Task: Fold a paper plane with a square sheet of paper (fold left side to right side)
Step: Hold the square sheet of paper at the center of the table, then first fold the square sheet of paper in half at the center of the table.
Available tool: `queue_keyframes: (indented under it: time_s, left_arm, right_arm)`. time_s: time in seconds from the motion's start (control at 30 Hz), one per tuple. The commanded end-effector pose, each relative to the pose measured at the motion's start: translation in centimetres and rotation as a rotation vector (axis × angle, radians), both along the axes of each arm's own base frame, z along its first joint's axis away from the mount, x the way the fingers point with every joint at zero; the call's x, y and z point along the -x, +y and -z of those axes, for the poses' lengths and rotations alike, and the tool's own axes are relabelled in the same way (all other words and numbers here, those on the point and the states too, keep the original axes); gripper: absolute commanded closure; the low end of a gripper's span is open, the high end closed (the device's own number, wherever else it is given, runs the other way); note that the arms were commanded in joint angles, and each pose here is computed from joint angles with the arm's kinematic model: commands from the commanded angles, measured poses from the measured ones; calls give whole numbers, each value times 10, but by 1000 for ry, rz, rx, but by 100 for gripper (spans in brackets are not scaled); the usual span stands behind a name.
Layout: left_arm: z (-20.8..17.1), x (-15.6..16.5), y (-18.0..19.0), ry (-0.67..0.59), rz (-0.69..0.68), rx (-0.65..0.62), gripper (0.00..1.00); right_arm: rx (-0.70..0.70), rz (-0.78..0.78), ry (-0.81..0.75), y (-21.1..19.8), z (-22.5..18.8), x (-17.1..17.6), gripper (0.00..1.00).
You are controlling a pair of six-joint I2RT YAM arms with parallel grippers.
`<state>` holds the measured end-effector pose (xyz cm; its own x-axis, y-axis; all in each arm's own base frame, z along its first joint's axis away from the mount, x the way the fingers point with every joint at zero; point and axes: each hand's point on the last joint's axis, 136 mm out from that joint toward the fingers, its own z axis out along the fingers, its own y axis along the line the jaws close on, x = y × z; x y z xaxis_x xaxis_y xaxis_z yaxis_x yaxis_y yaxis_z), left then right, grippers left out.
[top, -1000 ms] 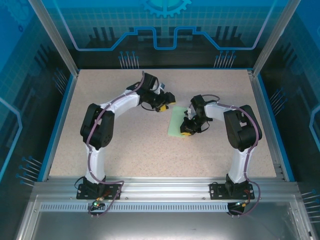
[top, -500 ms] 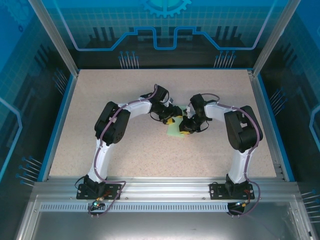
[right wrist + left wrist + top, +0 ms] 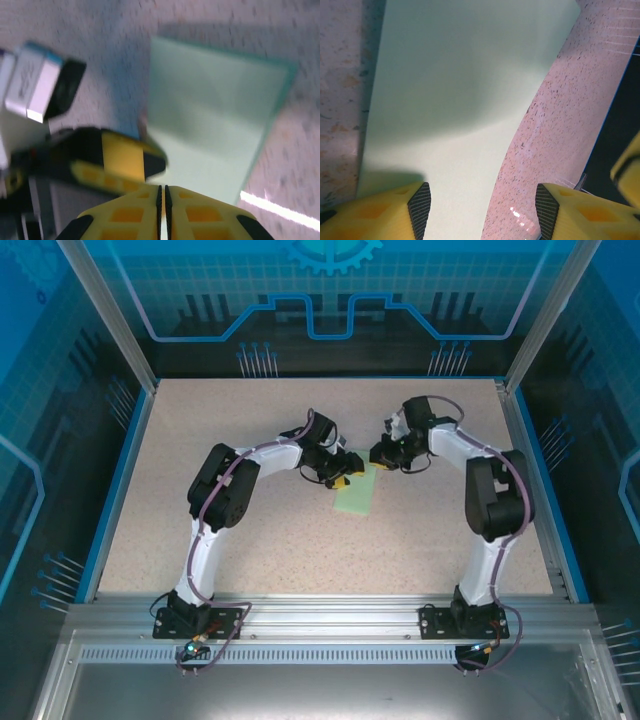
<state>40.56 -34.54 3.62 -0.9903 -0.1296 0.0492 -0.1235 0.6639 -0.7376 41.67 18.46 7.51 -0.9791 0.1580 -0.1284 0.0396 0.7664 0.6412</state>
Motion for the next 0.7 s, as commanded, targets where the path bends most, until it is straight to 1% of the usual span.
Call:
queue_keyframes:
  time_s: [0.0, 0.1, 0.2, 0.37, 0.5, 0.67]
  left_arm:
    - [20, 15, 9, 56, -8, -67, 38]
    - [20, 16, 7, 56, -6, -64, 39]
    - [20, 17, 7, 58, 0, -67, 39]
    - [17, 22, 8, 55, 16, -69, 39]
    - [11, 35, 12, 46, 50, -71, 38]
    - [4, 60, 18, 43, 96, -62, 38]
  right_arm:
    - [-7, 34, 38, 7, 20, -22, 87]
    - [-15, 29, 56, 15, 30, -34, 87]
    - [7, -8, 78, 24, 40, -35, 87]
    - [89, 2, 147, 15, 63, -30, 87]
    - [158, 5, 200, 6, 79, -23, 87]
    - [185, 7, 218, 3, 86, -19, 87]
